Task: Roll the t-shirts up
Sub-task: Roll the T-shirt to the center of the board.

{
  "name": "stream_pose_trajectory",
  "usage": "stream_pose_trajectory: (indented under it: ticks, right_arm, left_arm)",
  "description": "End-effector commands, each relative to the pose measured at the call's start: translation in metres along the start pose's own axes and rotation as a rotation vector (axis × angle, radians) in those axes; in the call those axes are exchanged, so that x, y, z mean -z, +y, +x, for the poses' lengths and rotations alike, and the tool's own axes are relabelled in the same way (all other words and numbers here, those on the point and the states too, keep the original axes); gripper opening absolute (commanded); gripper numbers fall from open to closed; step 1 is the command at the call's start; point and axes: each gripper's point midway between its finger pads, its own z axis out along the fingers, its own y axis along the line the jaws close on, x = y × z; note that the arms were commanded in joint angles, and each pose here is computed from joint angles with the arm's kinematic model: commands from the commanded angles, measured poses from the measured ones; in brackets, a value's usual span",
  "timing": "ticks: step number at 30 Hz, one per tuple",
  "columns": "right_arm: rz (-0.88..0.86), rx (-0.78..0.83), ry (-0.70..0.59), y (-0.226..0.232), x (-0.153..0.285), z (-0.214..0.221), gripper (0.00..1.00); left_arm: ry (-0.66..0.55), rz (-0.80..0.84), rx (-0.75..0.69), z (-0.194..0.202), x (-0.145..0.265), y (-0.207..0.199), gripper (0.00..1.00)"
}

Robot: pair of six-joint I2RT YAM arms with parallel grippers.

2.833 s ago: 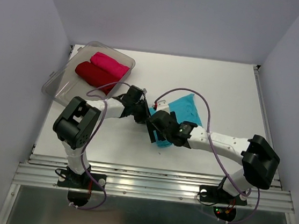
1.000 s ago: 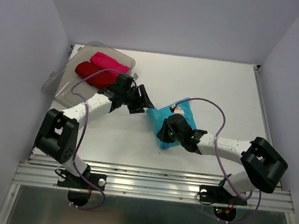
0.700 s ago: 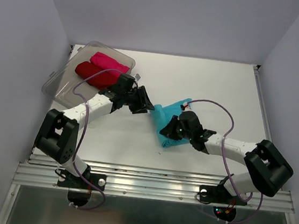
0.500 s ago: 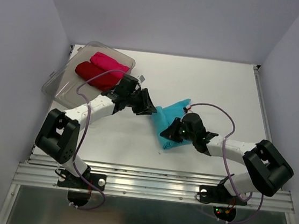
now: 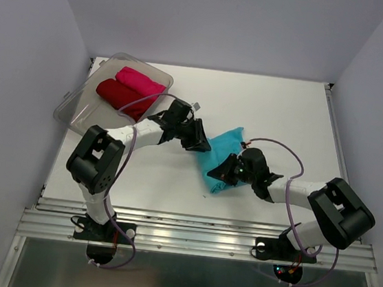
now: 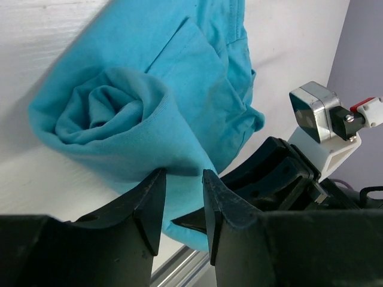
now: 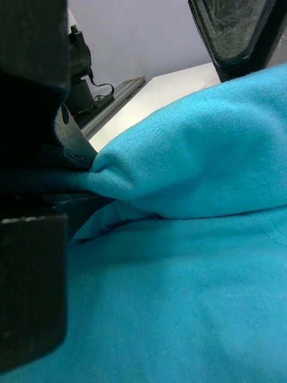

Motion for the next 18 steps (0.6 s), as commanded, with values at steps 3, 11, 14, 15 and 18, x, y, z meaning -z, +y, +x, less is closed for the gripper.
stream_pose_trajectory:
  ticks: [3, 11, 14, 15, 18]
  right_arm:
    - [-0.046, 0.000, -0.019, 0.005, 0.004, -0.009, 0.01]
    - [0.041, 0.075, -0.072, -0.002, 0.016, -0.021, 0.55]
    - [0.108, 0.105, -0.086, -0.008, 0.028, -0.024, 0.76]
    - [0.128, 0.118, -0.117, -0.008, 0.032, -0.031, 0.79]
    - [0.212, 0.155, -0.161, -0.014, 0.050, -0.038, 0.84]
  left_arm:
    - [-0.012, 0.058, -0.070, -0.017, -0.014, -0.023, 0.40]
    - [0.017, 0.045, -0.080, -0.019, -0.039, -0.020, 0.39]
    - [0.021, 0.044, -0.081, -0.020, -0.044, -0.021, 0.39]
    - [0.025, 0.046, -0.084, -0.019, -0.046, -0.022, 0.39]
    - [0.030, 0.045, -0.084, -0.021, -0.052, -0.021, 0.39]
